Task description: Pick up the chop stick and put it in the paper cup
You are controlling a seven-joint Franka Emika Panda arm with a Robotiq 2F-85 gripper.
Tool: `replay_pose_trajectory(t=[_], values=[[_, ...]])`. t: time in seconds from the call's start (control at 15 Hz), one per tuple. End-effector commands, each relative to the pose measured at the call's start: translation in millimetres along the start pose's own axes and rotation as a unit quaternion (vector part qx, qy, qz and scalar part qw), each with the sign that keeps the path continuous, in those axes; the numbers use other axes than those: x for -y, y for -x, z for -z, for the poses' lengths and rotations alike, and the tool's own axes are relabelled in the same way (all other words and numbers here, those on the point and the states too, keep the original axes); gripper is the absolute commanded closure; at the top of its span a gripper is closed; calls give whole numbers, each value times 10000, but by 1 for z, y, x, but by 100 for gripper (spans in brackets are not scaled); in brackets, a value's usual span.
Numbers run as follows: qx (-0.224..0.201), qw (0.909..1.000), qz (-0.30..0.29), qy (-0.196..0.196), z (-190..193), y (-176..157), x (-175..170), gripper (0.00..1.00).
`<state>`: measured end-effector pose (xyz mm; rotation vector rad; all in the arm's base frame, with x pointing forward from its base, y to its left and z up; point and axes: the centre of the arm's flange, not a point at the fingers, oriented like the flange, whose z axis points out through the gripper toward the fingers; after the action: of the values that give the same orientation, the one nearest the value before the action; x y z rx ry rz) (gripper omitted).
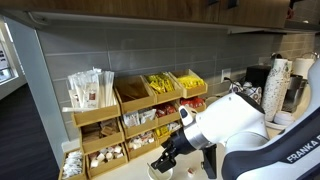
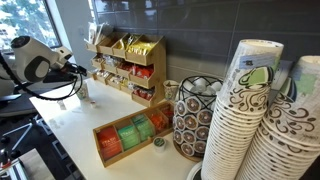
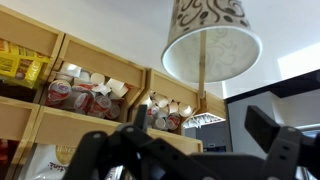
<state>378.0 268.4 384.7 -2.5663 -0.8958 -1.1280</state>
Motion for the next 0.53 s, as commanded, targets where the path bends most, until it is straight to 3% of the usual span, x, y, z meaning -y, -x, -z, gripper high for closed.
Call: replay_pose_trajectory(t=[0.0,0.27,0.47], values=[[416,9988,248,63,56,-4,-1,0],[879,9953,375,151,89,-10,-9,0],[1205,9924,98,241,107,-17,-8,0]])
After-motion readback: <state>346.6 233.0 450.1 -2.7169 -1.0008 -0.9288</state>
